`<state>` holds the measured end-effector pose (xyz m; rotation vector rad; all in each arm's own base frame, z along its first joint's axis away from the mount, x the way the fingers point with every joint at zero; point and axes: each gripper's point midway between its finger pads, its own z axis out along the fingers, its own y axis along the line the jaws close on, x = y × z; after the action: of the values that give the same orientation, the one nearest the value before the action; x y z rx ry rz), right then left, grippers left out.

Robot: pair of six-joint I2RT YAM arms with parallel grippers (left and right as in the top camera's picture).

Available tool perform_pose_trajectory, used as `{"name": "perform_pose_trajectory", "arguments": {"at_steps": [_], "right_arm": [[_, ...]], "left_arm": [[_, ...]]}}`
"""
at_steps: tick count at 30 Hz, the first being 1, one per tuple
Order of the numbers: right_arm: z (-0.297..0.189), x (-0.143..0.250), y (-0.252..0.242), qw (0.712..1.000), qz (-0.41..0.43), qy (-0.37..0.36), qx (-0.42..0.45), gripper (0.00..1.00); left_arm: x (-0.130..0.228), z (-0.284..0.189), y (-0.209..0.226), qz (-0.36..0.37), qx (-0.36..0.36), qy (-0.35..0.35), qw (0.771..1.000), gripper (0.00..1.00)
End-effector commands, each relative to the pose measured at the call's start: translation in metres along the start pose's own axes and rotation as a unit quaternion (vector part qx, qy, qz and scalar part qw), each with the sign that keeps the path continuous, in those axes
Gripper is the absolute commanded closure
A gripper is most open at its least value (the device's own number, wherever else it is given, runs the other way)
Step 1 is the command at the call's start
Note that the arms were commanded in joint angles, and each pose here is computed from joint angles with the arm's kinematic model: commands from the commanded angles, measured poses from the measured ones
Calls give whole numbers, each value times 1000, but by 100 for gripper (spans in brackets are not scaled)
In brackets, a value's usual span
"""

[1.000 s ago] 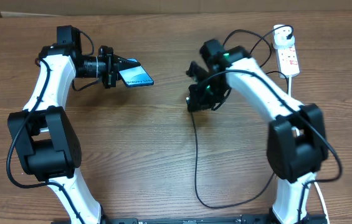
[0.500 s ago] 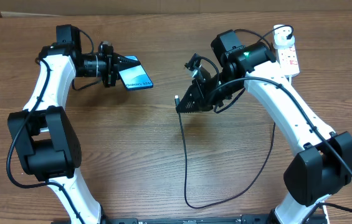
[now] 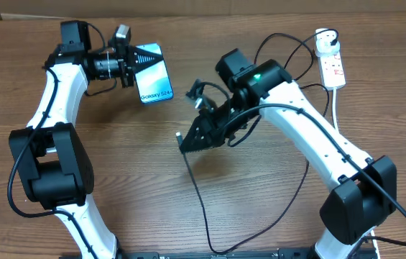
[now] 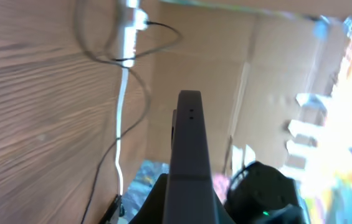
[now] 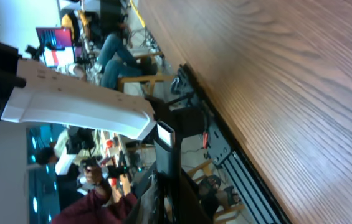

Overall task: Plug charger to phone and switch on socket
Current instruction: 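Lift the cable tip with the right gripper toward the phone's bottom port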

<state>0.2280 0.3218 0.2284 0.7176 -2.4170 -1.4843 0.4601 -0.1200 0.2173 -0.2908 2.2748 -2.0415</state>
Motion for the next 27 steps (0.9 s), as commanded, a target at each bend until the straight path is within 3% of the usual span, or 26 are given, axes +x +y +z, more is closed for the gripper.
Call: {"name": "perform_pose_trajectory", "arguments": {"at_steps": [1,9,27], "right_arm": [[-2,-1,26,999,-40,-8,-23,96],[-4,-25,-6,995,-24,-52,76,97],[-8,-50,-9,991,-20,-96,93,96]], "left_arm": [[17,4,-27,19,59,49,997,96],[23,14,-28,-8,57,63,996,96],[28,32,-25,-7,42,73,996,96]]}}
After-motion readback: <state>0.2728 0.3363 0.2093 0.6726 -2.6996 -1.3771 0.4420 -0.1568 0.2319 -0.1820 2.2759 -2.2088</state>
